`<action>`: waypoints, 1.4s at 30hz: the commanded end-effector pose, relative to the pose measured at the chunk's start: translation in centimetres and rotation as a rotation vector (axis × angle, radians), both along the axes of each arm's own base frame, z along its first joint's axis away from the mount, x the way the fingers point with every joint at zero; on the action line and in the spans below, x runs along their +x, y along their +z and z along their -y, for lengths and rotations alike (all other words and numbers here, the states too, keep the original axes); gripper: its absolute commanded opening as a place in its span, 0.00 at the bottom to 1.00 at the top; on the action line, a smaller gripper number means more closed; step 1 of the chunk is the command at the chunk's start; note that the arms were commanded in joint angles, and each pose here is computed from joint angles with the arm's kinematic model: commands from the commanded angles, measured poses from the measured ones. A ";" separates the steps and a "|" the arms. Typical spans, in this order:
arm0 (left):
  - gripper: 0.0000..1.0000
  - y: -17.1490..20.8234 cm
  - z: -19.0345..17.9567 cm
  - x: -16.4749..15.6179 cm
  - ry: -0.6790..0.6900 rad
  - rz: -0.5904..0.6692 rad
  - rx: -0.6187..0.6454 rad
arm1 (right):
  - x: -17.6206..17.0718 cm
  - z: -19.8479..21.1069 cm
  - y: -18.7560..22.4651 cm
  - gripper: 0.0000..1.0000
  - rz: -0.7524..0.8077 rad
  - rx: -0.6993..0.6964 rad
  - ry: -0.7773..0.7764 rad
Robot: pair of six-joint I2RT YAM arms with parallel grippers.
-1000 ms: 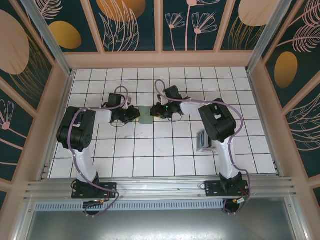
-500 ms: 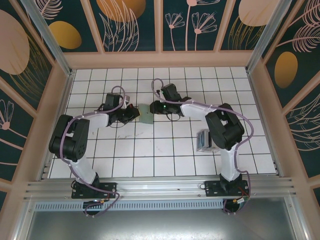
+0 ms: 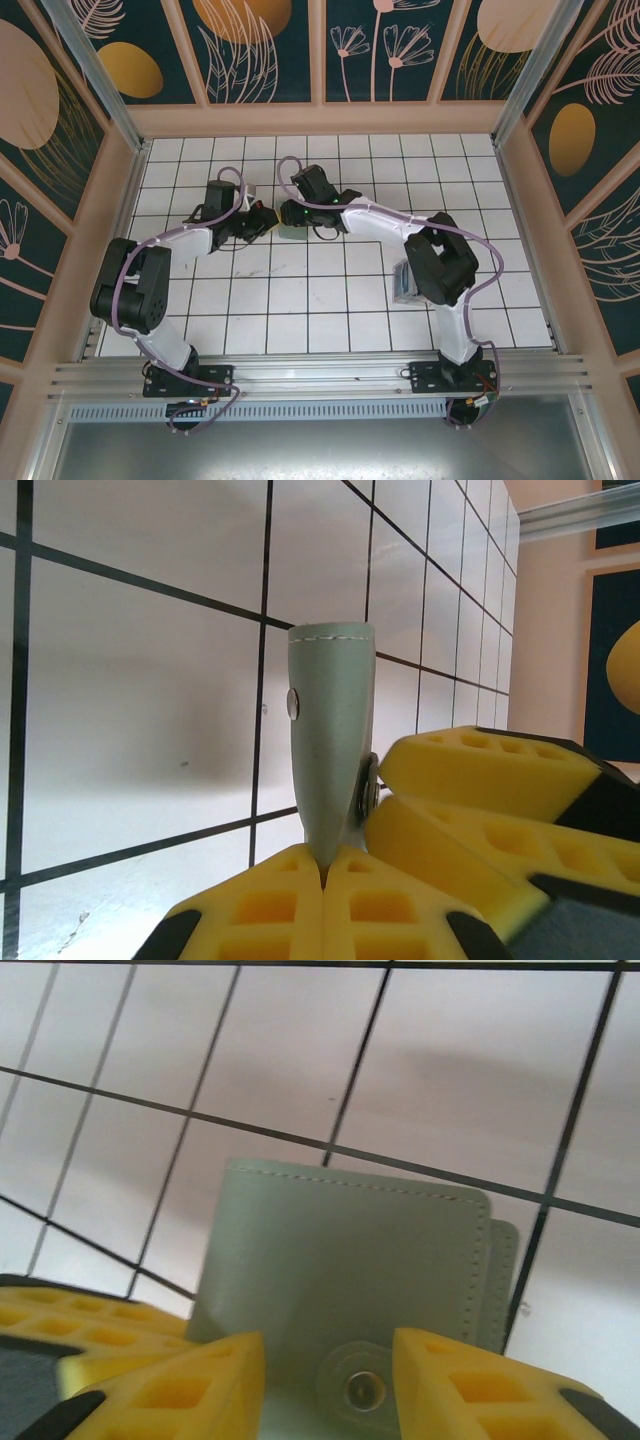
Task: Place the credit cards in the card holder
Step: Open the button on the card holder, then open the card holder at the center of the table.
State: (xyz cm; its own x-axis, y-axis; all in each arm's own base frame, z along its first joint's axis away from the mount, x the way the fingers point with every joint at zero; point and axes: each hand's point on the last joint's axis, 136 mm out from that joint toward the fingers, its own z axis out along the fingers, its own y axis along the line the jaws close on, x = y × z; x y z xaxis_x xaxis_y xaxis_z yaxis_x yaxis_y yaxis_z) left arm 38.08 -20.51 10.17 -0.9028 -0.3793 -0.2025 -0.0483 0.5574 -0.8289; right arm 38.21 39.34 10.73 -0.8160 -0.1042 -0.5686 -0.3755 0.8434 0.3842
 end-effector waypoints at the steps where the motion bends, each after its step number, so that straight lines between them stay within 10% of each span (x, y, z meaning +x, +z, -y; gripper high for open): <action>1: 0.00 2.8 0.7 0.0 -0.023 0.080 -0.048 | -0.9 1.3 -2.9 0.39 -0.042 -0.134 -0.047; 13: 0.00 2.1 0.8 0.2 -0.019 0.078 -0.057 | -0.4 4.2 -1.3 0.00 0.008 -0.203 -0.160; 22: 0.00 -2.7 0.4 -0.8 -0.025 -0.028 -0.006 | -1.2 3.9 2.1 0.00 -0.105 0.291 -0.043; 25: 0.47 -3.3 0.8 -1.1 -0.051 -0.029 -0.018 | -2.0 4.3 3.0 0.00 -0.143 0.410 0.002; 28: 0.70 -3.6 1.1 -1.1 -0.070 -0.018 -0.015 | -2.5 4.4 2.5 0.00 -0.141 0.388 0.042; 42: 0.76 -4.1 1.6 -0.8 -0.141 -0.014 0.017 | -3.0 3.7 5.4 0.00 -0.088 0.459 0.154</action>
State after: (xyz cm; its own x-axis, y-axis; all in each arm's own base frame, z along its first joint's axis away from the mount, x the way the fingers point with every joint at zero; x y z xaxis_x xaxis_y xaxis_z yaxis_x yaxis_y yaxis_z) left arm 37.25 -21.58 6.09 -0.9384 -0.2918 -0.1852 -0.0151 0.5699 -0.8216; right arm 35.22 34.93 12.59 -0.8965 0.0200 -0.4427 -0.3429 0.6012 0.7217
